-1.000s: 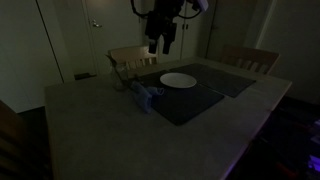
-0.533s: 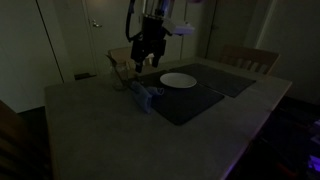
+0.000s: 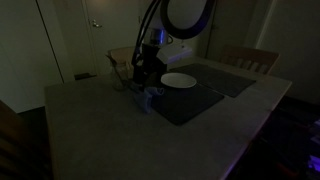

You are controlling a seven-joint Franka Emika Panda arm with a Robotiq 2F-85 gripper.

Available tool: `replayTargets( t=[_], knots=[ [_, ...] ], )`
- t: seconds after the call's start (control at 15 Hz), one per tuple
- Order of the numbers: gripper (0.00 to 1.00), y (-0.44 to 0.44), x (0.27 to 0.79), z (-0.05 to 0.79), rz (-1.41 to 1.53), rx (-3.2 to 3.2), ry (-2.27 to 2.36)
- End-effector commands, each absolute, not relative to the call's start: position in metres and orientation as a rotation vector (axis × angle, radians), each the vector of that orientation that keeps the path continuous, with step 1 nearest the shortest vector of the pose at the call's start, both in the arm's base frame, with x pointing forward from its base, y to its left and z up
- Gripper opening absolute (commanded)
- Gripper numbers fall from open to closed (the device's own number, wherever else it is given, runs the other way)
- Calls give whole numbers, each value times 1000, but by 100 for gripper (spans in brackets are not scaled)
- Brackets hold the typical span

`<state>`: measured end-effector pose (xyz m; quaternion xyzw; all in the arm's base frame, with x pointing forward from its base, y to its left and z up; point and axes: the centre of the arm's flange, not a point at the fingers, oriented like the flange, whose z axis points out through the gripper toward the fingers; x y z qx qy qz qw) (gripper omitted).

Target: Use the cloth to wipe the plate

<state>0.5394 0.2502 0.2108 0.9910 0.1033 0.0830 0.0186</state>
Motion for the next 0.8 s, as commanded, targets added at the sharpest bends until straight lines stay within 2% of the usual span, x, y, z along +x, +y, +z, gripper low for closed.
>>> replayTargets(
  t=[0.0, 0.33, 0.73],
  knots=[
    [100, 253, 545, 187, 301, 3061, 229],
    [100, 251, 551, 178, 451, 3062, 68],
    [100, 251, 551, 160, 494, 3055, -38]
  ],
)
